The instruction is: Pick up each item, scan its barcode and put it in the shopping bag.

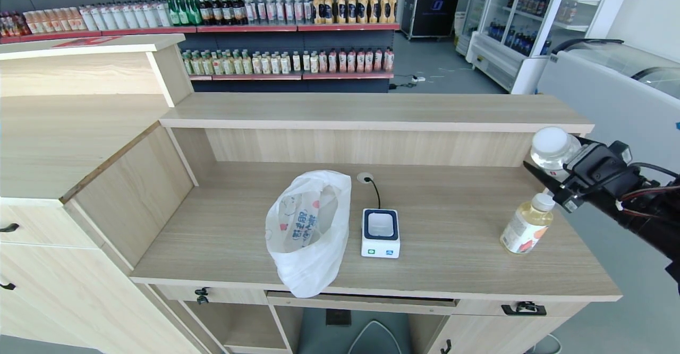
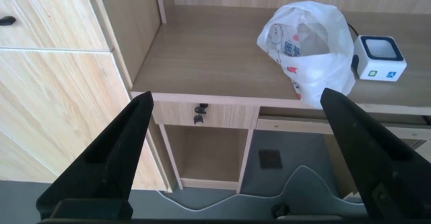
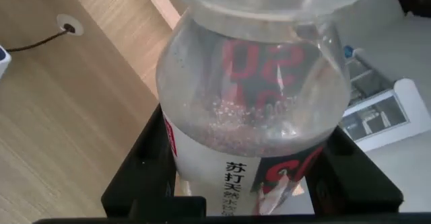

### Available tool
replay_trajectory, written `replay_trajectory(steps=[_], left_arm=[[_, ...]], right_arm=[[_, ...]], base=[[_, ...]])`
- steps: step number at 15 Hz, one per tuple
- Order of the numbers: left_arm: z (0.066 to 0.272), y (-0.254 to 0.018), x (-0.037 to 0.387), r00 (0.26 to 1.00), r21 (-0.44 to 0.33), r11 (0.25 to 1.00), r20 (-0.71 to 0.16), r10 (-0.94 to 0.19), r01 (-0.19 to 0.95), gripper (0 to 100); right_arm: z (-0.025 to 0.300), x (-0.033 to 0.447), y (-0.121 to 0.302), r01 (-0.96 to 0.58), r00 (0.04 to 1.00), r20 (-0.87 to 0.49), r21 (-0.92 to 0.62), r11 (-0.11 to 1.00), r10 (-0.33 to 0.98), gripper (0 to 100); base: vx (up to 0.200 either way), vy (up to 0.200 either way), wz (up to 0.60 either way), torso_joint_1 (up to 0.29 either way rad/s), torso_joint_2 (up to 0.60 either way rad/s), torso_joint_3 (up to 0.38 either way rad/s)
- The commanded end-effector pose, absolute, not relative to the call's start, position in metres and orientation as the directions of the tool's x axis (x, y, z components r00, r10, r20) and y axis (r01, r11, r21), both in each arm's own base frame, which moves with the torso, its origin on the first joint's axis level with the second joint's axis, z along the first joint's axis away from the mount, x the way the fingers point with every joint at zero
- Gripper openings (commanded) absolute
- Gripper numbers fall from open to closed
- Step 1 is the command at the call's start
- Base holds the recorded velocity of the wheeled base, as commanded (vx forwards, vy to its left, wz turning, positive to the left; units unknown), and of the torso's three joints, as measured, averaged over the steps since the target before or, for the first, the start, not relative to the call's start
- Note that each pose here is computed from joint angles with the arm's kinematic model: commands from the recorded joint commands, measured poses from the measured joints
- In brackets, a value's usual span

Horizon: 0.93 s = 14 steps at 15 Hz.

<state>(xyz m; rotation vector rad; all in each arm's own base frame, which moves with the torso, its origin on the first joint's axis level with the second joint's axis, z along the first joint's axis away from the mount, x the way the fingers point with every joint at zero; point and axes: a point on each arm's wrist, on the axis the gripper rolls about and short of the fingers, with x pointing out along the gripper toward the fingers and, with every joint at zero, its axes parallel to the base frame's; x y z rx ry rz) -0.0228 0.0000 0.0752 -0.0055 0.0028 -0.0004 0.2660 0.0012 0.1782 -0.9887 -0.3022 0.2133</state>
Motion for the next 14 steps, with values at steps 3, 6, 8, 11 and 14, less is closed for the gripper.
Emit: replay_trajectory(steps=[3, 6, 8, 11, 14], left_arm=[[0.075, 0.0, -0.023, 1.0, -0.005, 1.0, -0.002, 0.0, 0.0, 100], [0.075, 0.0, -0.023, 1.0, -0.006, 1.0, -0.002, 0.0, 0.0, 100], [0.075, 0.0, -0.023, 1.0, -0.005, 1.0, -0.002, 0.0, 0.0, 100], [0.075, 0.0, -0.023, 1.0, -0.005, 1.0, -0.002, 0.0, 0.0, 100], [0.075, 0.0, -0.023, 1.0, -0.006, 1.0, -0.002, 0.0, 0.0, 100]], right_arm=[[0.165, 0.28, 0.023, -0.08, 0.878, 0.169, -0.871, 0.485, 0.447, 0], [0.149, 0.297, 0.028, -0.095, 0.74, 0.118, -0.956, 0.276, 0.662, 0], [0.141, 0.31, 0.031, -0.08, 0.681, 0.104, -0.973, 0.215, 0.725, 0], [0.124, 0.323, 0.033, -0.095, 0.669, 0.092, -0.974, 0.207, 0.738, 0], [0.109, 0.33, 0.034, -0.125, 0.661, 0.072, -0.971, 0.204, 0.747, 0]], base=[[0.0, 0.0, 0.6, -0.162, 0.33, 0.152], [0.0, 0.0, 0.2, -0.05, 0.11, 0.047], [0.0, 0.0, 0.0, 0.0, 0.0, 0.0], [0.0, 0.0, 0.0, 0.0, 0.0, 0.0], [0.0, 0.0, 0.0, 0.0, 0.0, 0.0]])
